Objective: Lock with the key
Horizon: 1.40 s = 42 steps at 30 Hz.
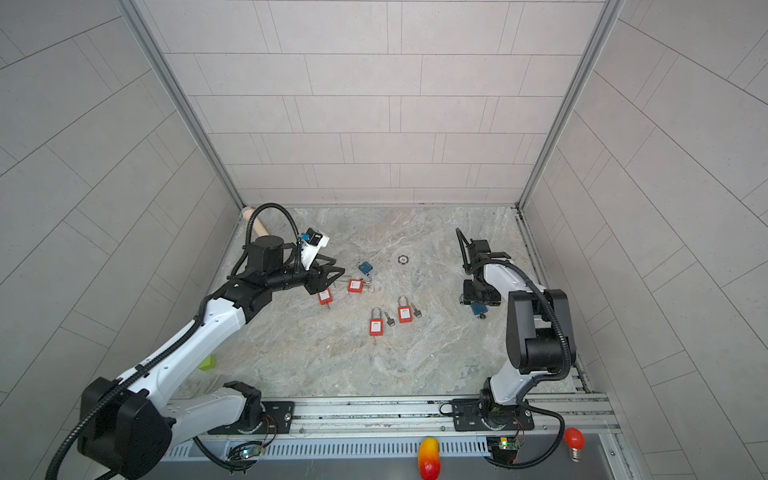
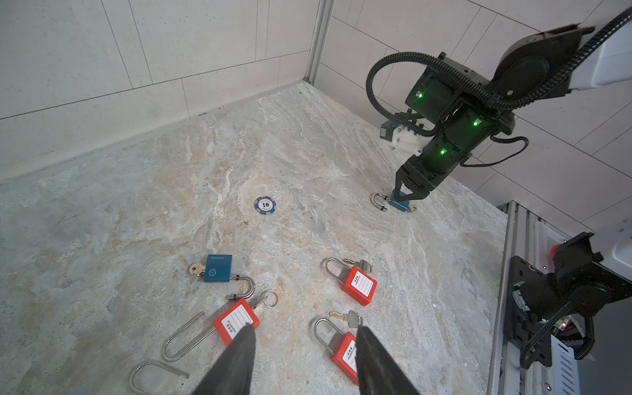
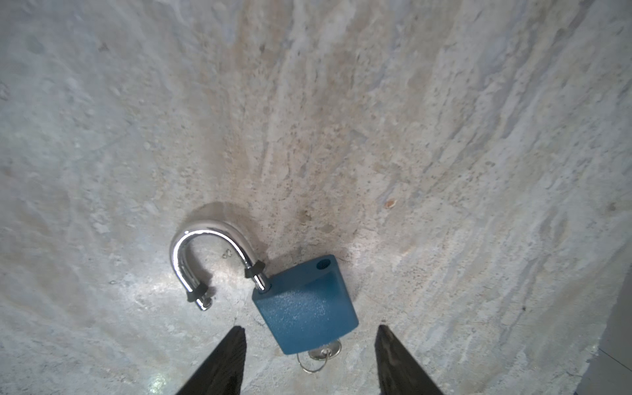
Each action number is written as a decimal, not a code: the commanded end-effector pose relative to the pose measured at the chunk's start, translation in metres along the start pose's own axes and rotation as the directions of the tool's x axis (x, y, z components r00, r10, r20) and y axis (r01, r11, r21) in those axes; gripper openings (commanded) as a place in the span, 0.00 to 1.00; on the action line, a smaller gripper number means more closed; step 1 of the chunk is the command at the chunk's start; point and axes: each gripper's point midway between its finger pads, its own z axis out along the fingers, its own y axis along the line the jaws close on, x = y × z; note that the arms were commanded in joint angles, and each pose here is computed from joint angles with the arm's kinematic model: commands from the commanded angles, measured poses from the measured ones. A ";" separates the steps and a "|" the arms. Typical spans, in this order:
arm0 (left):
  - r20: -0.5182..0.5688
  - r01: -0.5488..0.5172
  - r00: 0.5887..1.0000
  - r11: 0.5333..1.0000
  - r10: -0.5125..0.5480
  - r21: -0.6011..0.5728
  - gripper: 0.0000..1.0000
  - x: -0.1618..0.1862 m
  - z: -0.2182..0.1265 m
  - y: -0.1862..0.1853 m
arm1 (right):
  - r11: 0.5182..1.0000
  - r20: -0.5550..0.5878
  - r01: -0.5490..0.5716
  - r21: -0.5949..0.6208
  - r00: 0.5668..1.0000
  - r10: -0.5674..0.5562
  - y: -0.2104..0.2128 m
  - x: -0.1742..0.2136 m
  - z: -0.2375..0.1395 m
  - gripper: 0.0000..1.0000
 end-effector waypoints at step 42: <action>0.046 -0.023 0.999 0.999 0.022 0.040 0.52 -0.008 0.003 -0.010 | 0.993 -0.220 0.092 -0.077 0.970 -0.107 0.020 0.030 0.052 0.52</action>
